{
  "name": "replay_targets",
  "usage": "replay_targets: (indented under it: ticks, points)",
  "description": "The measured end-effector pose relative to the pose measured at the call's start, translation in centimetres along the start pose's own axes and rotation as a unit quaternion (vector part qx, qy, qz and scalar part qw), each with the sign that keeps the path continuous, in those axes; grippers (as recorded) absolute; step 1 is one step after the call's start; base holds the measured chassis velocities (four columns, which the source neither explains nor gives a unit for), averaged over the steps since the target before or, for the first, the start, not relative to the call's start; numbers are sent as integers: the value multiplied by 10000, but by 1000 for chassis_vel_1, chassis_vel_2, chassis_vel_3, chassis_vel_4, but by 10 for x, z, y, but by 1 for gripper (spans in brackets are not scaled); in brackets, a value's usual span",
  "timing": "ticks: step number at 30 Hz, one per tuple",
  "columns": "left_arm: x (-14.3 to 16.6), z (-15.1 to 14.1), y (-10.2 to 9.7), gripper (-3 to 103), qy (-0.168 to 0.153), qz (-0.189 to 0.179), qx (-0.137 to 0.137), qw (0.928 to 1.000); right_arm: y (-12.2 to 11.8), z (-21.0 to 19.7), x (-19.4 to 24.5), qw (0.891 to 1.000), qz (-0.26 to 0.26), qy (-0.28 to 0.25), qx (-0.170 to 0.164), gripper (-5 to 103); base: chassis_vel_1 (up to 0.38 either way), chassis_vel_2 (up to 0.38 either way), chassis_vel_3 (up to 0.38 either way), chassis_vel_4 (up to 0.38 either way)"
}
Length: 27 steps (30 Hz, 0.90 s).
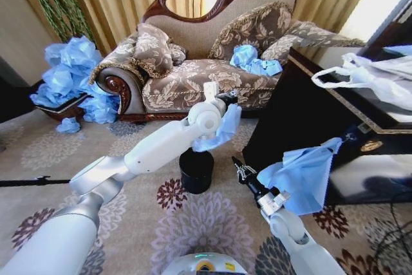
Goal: Place a garbage bag over the trash bin.
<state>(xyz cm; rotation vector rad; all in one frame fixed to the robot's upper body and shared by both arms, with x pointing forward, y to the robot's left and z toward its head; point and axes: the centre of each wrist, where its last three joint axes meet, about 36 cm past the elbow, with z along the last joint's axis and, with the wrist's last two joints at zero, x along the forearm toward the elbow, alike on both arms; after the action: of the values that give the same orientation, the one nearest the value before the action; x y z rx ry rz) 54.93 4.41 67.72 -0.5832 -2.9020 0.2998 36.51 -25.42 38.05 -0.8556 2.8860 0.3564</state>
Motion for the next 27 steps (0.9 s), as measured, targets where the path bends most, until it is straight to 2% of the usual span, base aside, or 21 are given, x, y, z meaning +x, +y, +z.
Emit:
replay_targets:
  ticks: [3, 6, 10, 12, 15, 17, 21, 25, 27]
  points:
    - [-4, 1, 5, 0, -15, -97, -16, 10000, 7, -5, -2, 9998, -23, -18, -172, 0, 0, 0, 0, 0]
    - [-10, 3, 7, 0, -23, -187, 0, 9998, 27, -8, -3, 9983, -192, 33, -558, 0, 0, 0, 0, 0]
    - [-19, 5, 1, 0, -36, -188, 23, 9998, 37, -2, -5, 9969, -350, 162, -682, 0, 0, 0, 0, 0]
    - [-20, 5, -2, 0, -38, -169, 29, 9998, 37, 1, -7, 9968, -360, 183, -686, 0, 0, 0, 0, 0]
    - [-19, 5, -17, 0, -29, -20, 47, 10000, 22, 8, -25, 9981, -214, 138, -564, 0, 0, 0, 0, 0]
    - [-18, 5, -19, 0, -28, 10, 40, 10000, 18, 7, -28, 9984, -163, 115, -534, 0, 0, 0, 0, 0]
    - [-11, 5, -31, 0, -39, 86, 19, 10000, -8, 0, -40, 9986, 283, -37, -446, 0, 0, 0, 0, 0]
    - [-9, 5, -32, 0, -54, 56, 8, 10000, -12, -1, -45, 9980, 419, -105, -463, 0, 0, 0, 0, 0]
    - [-10, 3, -30, 0, -86, -13, 0, 10000, -2, -7, -42, 9970, 394, -161, -639, 0, 0, 0, 0, 0]
